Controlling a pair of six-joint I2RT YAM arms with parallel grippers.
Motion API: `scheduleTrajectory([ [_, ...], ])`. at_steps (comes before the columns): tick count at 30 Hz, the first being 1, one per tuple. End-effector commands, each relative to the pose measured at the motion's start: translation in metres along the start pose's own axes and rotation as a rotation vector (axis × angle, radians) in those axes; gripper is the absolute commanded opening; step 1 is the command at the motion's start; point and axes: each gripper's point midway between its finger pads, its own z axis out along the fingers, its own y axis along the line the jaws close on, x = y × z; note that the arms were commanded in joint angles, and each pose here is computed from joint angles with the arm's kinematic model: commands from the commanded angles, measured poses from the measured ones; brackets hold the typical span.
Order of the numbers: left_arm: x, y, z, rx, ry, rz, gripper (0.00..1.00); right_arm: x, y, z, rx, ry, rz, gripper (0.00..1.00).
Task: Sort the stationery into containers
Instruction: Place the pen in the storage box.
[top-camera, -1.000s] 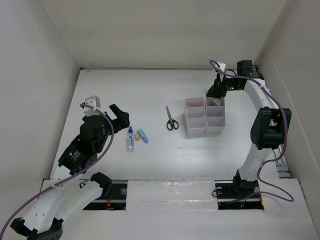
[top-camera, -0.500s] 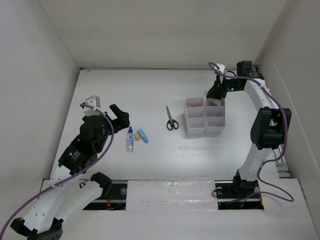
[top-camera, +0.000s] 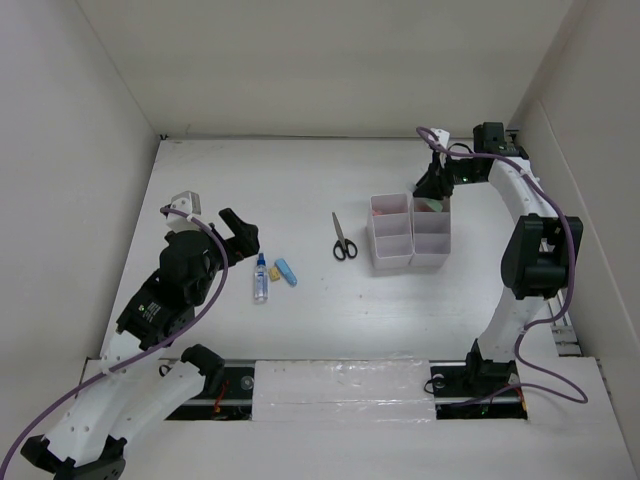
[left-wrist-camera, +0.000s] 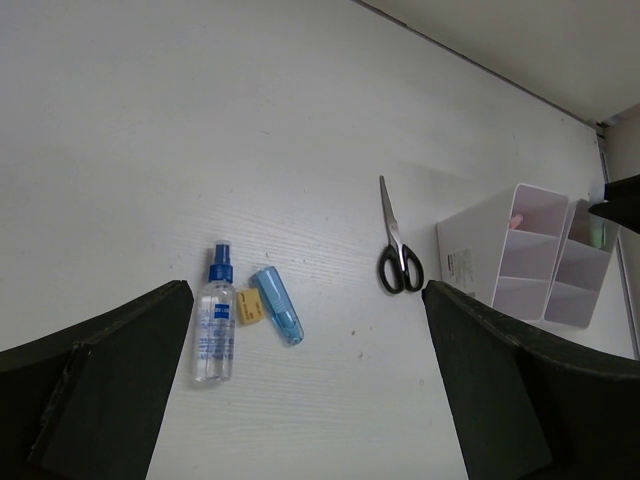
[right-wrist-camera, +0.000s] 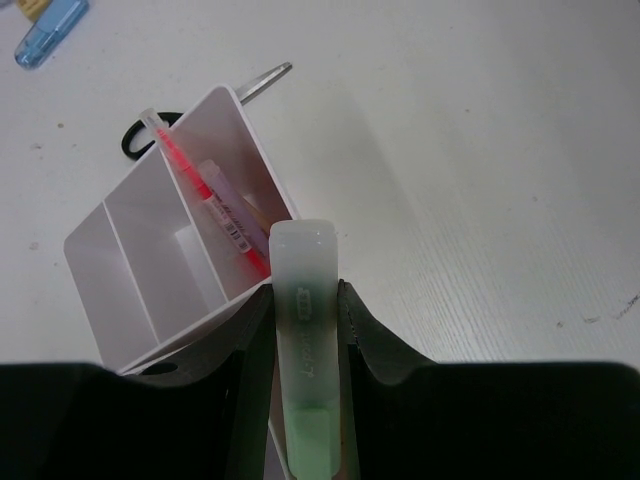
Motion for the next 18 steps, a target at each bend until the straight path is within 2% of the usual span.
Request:
scheduleTrajectory([
  [1,-0.006,-0.006,0.002,0.025,-0.025,0.0,1.0,-0.023,0.011,-0.009,-0.027,-0.057,-0.028,0.27],
  [3,-0.006,-0.006,0.002,0.025,-0.025,0.0,1.0,-0.023,0.009,-0.012,-0.025,-0.067,-0.024,0.27],
  [4,-0.006,-0.006,0.002,0.025,-0.025,0.0,1.0,-0.023,0.009,-0.012,-0.025,-0.067,-0.024,0.38],
  [12,-0.006,-0.006,0.002,0.025,-0.025,0.0,1.0,-0.023,0.009,-0.012,-0.027,-0.06,-0.004,0.39],
  [13,-0.006,-0.006,0.002,0.025,-0.025,0.0,1.0,-0.023,0.009,-0.012,-0.027,-0.06,-0.004,0.56],
  [16,-0.006,-0.006,0.002,0.025,-0.025,0.0,1.0,-0.026,0.011,-0.014,-0.043,-0.088,-0.011,0.59],
  [18,-0.006,-0.006,0.002,0.025,-0.025,0.0,1.0,-0.045,0.019,-0.023,-0.041,-0.124,-0.061,0.62],
])
